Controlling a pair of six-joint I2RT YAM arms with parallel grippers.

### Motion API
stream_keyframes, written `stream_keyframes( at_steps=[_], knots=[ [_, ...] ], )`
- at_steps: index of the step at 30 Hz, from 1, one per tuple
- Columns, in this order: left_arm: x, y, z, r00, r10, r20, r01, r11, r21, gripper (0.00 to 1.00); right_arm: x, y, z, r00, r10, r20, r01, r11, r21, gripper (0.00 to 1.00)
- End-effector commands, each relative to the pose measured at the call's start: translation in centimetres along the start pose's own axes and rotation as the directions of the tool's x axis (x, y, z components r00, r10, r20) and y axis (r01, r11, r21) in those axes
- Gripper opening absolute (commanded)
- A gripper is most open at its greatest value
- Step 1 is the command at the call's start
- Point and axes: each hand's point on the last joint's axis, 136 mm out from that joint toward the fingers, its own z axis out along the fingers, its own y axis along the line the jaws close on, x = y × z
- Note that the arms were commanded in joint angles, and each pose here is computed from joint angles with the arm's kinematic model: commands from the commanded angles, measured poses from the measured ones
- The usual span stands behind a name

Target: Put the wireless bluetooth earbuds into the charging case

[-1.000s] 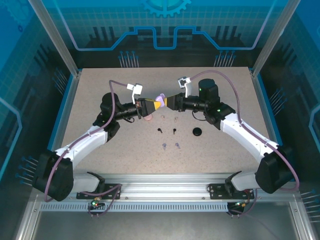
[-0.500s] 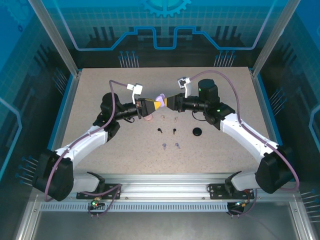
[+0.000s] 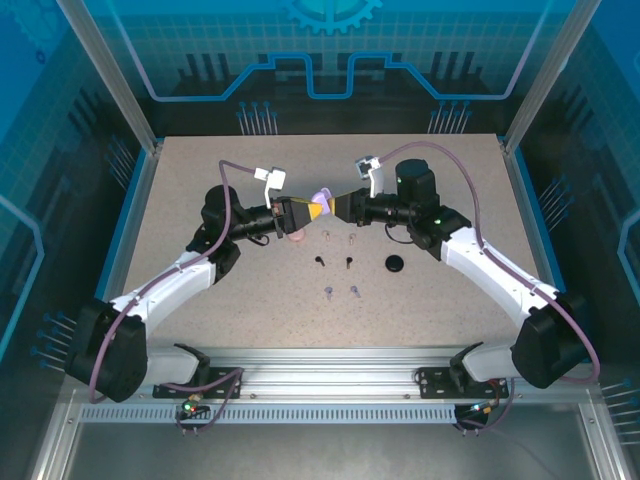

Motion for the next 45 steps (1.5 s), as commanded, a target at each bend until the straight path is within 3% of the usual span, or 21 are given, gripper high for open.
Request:
stream_keyframes(
  at_steps=[1,8,16,17,20,23,25,38,45],
  knots=[
    [-0.5,-1.4,0.2,0.999,0.033,0.008,-0.033,0.998,0.045,0.0,0.5,-0.1,-0.3,1.0,-0.004,-0.011,0.004,1.0,0.021,0.28],
    [-0.2,-1.2,0.2,1.0,0.024,0.001,-0.024,0.999,0.044,0.0,-0.6,0.3,0.3,1.0,0.001,0.0,-0.001,1.0,0.002,0.24],
    [0.2,-0.5,0.5,1.0,0.009,0.0,-0.009,1.0,0.028,0.0,-0.9,1.4,0.9,1.0,-0.017,-0.019,0.016,1.0,-0.02,0.08],
    [0.1,-0.4,0.5,1.0,0.007,0.003,-0.007,1.0,0.023,0.04,-0.9,1.4,1.0,1.0,-0.017,-0.022,0.017,1.0,-0.019,0.08],
    [0.2,0.2,0.5,1.0,-0.001,0.008,0.001,1.0,-0.001,0.31,-1.1,1.4,1.0,0.999,-0.022,-0.025,0.022,1.0,-0.008,0.04],
    [0.1,1.0,0.5,1.0,-0.001,0.015,0.001,0.999,-0.042,0.52,-1.2,1.2,0.8,0.999,-0.029,-0.036,0.03,0.999,0.025,0.01],
    [-0.2,1.1,0.5,1.0,0.011,0.015,-0.011,0.998,-0.062,0.6,-1.5,0.9,0.6,0.998,-0.036,-0.044,0.039,0.998,0.058,0.01],
    [-3.5,-0.8,-0.6,0.98,0.171,-0.104,-0.184,0.975,-0.128,0.84,-4.1,-1.7,-2.0,0.986,-0.124,-0.109,0.144,0.971,0.194,0.0],
    [-4.9,-0.1,-0.8,0.958,0.207,-0.201,-0.235,0.963,-0.13,0.88,-4.8,-2.6,-1.8,0.972,-0.185,-0.148,0.21,0.962,0.175,0.0]
  ],
)
